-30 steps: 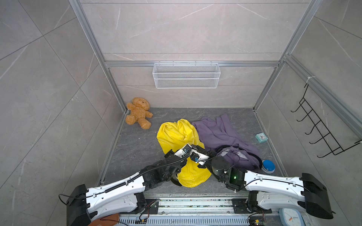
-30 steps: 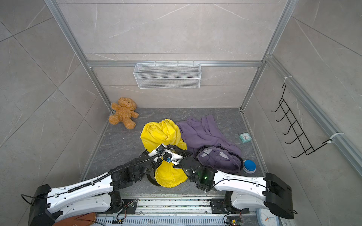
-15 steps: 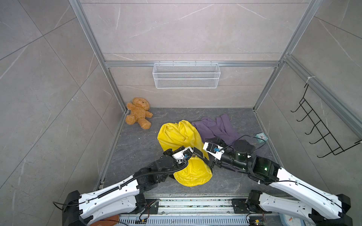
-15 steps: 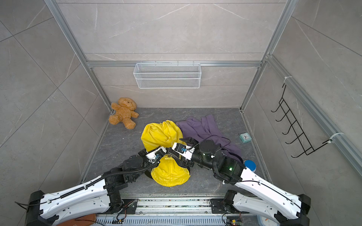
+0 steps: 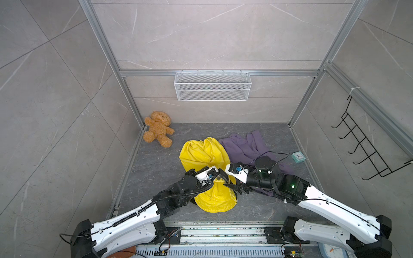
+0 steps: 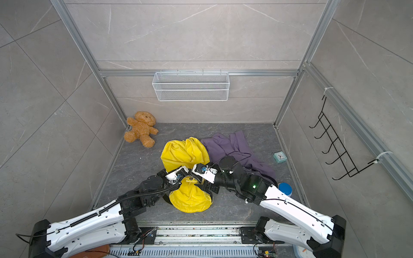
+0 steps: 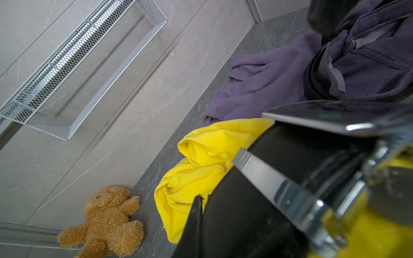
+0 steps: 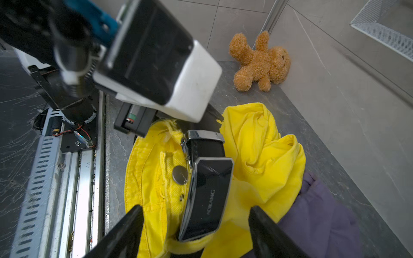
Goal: Remove the belt from the trousers
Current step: Adjust the trousers at the center of the board.
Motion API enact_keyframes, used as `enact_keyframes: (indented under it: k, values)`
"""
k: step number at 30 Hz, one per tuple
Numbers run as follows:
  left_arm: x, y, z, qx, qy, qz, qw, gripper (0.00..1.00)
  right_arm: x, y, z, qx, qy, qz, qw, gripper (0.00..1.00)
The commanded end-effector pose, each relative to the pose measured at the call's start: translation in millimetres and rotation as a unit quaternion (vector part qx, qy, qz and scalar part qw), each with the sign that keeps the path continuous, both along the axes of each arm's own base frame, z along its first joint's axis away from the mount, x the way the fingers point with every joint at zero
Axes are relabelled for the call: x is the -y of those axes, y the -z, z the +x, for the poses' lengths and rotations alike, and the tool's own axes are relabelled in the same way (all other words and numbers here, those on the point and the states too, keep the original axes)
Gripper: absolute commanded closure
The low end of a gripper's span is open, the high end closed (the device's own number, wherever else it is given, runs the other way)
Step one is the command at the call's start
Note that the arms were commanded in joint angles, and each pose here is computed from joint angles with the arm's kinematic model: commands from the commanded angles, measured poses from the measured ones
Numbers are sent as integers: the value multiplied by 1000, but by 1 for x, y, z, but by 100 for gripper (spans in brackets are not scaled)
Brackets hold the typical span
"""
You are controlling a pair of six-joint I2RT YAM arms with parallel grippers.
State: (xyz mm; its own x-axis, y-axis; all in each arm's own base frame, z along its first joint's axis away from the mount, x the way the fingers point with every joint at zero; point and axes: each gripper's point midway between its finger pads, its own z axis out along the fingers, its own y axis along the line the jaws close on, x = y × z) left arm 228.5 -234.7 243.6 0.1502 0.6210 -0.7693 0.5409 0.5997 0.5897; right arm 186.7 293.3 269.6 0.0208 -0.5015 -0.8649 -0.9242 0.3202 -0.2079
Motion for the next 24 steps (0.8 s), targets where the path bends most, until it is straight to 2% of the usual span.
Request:
enact_keyframes:
  k: [1,5,13,17,22,24]
  values:
    - [1,-44,2,32,-4,-96,995,100,-7,-14,12,-10,16,49,999,29]
    - [-4,-41,1,32,-13,-104,994,100,-19,-8,9,-65,-24,54,996,34]
    - [-14,-40,0,41,-26,-131,990,100,-30,27,3,-153,-81,36,984,35]
    - [-16,-43,-2,46,-26,-133,990,100,-33,30,9,-166,-79,45,982,39]
    - [-23,-43,-1,53,-38,-135,989,100,-37,24,5,-169,-103,60,978,52]
    - [-25,-44,-1,56,-42,-138,988,100,-38,28,1,-178,-115,57,976,53]
